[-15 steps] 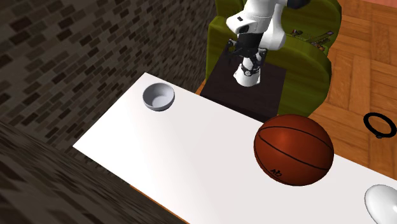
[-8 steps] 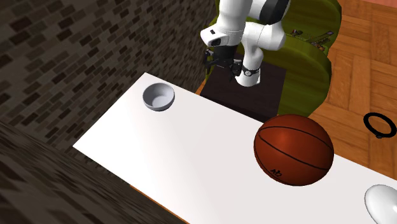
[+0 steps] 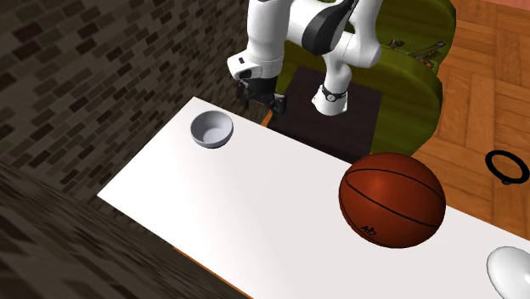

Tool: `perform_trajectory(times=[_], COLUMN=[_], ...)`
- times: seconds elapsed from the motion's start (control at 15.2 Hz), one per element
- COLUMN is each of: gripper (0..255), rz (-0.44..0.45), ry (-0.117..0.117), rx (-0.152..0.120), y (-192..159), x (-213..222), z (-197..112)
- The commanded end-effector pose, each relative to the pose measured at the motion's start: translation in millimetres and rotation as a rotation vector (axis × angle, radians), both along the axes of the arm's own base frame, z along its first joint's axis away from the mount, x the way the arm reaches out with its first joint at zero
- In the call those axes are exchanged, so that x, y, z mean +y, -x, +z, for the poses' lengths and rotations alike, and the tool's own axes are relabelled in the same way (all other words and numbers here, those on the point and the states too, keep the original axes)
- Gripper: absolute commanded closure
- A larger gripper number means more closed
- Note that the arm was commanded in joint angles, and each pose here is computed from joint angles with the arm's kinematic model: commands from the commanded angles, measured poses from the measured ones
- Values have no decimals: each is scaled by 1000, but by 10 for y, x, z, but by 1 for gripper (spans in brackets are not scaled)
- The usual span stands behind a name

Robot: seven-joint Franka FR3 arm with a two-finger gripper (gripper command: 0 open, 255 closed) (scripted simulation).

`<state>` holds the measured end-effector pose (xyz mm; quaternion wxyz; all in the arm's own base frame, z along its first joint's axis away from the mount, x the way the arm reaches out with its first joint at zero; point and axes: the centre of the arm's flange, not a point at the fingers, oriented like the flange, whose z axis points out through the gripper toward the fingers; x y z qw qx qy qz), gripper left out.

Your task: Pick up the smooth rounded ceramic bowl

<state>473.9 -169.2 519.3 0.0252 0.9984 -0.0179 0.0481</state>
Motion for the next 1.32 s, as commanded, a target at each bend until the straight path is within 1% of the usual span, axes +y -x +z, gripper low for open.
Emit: perform_trajectory(times=[0.0,0.4,0.46,0.92,1.06,1.12,1.25], gripper=[0,0,0,0,0,255,255], rz=[-2,-9,-10,-10,-10,-9,-9], ry=[3,10,10,10,10,10,10], rx=[2,6,6,6,6,6,6], y=[-159,-602,-613,-613,-613,-617,-618], x=[-219,-823,-838,-838,-838,-831,-829], z=[-88,-328,-334,-734,-734,-741,-742])
